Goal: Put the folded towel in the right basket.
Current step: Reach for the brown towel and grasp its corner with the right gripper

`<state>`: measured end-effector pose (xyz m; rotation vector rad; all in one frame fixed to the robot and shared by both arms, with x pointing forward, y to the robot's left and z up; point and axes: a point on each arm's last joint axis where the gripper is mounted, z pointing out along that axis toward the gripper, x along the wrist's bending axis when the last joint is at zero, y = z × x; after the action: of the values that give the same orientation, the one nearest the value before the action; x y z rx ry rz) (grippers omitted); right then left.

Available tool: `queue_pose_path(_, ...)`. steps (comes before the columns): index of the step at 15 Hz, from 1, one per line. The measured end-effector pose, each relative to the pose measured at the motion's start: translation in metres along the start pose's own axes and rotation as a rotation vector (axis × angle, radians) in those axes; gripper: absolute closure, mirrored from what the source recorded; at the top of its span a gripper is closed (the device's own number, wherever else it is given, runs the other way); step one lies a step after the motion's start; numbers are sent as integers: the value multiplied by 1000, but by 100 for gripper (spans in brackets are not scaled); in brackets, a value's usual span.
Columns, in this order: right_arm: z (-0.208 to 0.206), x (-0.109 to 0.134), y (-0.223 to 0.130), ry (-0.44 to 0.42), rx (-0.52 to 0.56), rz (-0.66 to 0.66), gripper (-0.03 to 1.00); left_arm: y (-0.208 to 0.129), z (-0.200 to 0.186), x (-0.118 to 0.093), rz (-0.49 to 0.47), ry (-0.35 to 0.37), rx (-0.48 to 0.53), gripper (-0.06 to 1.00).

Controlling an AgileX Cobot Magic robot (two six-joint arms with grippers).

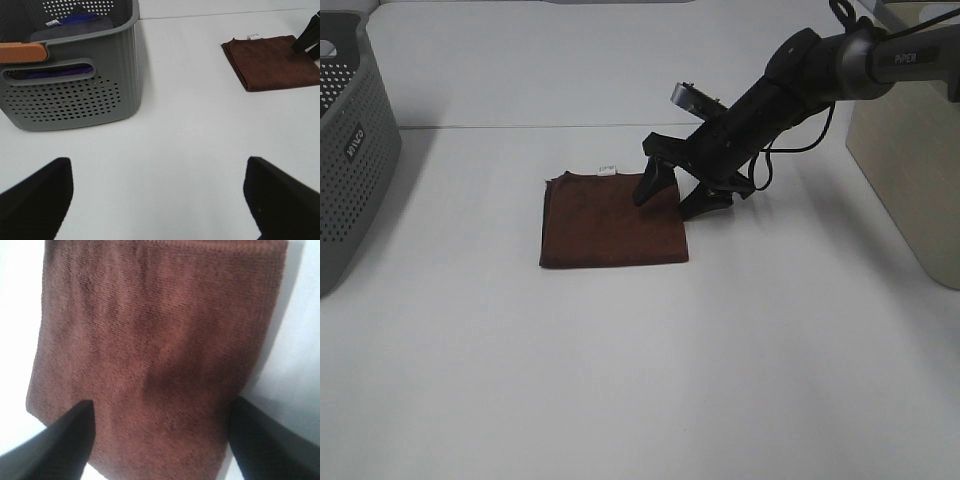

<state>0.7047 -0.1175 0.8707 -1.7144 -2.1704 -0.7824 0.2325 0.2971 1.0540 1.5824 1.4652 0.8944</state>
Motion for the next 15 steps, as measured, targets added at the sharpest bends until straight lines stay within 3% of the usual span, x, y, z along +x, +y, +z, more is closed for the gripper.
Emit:
queue_pose_path(4,-11,-4,1,-117,12,-34,24,0,0,0,0,0,0,7)
queue_pose_path(6,-11,-5,1,-128,15,-32,24,0,0,0,0,0,0,7)
queue_pose_path(11,11,4,-1,29,6,14,28,0,0,0,0,0,0,7)
queue_pose_path(13,24,15,-6,48,25,4,37,0,0,0,0,0,0,7)
queue_pose_path(15,30,12,-8,32,34,17,77,0,0,0,0,0,0,7)
